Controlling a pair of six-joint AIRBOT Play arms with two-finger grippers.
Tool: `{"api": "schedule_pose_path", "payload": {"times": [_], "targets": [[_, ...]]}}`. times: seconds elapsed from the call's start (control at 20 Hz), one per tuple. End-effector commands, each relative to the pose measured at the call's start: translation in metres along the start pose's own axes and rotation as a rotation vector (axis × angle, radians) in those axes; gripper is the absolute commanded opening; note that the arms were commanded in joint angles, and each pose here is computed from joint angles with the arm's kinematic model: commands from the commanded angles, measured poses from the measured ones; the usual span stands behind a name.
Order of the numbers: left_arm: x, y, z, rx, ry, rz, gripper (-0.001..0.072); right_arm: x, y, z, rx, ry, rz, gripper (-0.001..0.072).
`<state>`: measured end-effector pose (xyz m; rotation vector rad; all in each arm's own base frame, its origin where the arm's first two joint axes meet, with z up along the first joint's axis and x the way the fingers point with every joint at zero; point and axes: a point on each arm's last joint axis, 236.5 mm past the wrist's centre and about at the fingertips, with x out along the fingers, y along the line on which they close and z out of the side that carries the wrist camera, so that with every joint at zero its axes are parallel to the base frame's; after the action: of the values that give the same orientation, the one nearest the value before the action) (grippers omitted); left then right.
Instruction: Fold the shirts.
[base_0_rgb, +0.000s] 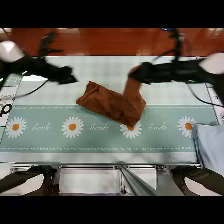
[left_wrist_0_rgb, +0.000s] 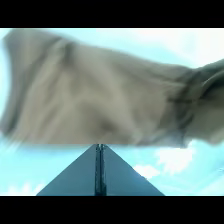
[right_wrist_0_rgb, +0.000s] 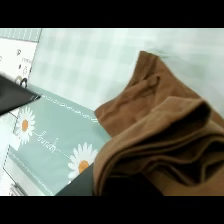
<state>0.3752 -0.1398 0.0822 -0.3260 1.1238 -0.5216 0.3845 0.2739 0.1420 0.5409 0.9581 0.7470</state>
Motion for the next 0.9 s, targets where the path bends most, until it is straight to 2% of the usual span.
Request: {"api": "schedule_pose_path", "payload": {"times": [0.0, 0.25, 0.45, 0.5, 0.55, 0.6, 0.7, 0.85], "targets": [[-0.038, 0.051, -0.056, -0.107, -0.101, 0.095, 0.0013, 0.084, 0.01, 0.002, 0.017, 0.073, 0.056, 0.0028], [-0.035, 0.062, -0.11, -0.18, -0.1, 0.113, 0.0013, 0.154, 0.011, -0.009, 0.096, 0.17, 0.133, 0.0028], [-0.025, 0.065, -0.12, -0.208, -0.086, 0.102, 0.0013, 0.182, -0.003, -0.027, 0.147, 0.214, 0.133, 0.0029], [-0.025, 0.066, -0.119, -0.209, -0.094, 0.106, 0.0013, 0.187, -0.005, -0.031, 0.152, 0.223, 0.13, 0.0058], [-0.026, 0.068, -0.115, -0.209, -0.11, 0.112, 0.0013, 0.191, -0.006, -0.036, 0.156, 0.235, 0.129, 0.0272], [-0.027, 0.07, -0.111, -0.21, -0.13, 0.12, 0.0013, 0.191, -0.006, -0.039, 0.152, 0.247, 0.133, 0.0408], [-0.037, 0.075, -0.095, -0.21, -0.187, 0.14, 0.0013, 0.173, -0.009, -0.035, 0.148, 0.273, 0.139, 0.0408], [-0.113, 0.067, -0.028, -0.193, -0.393, 0.166, 0.0013, 0.086, -0.034, 0.007, 0.137, 0.274, 0.128, 0.0406]]}}
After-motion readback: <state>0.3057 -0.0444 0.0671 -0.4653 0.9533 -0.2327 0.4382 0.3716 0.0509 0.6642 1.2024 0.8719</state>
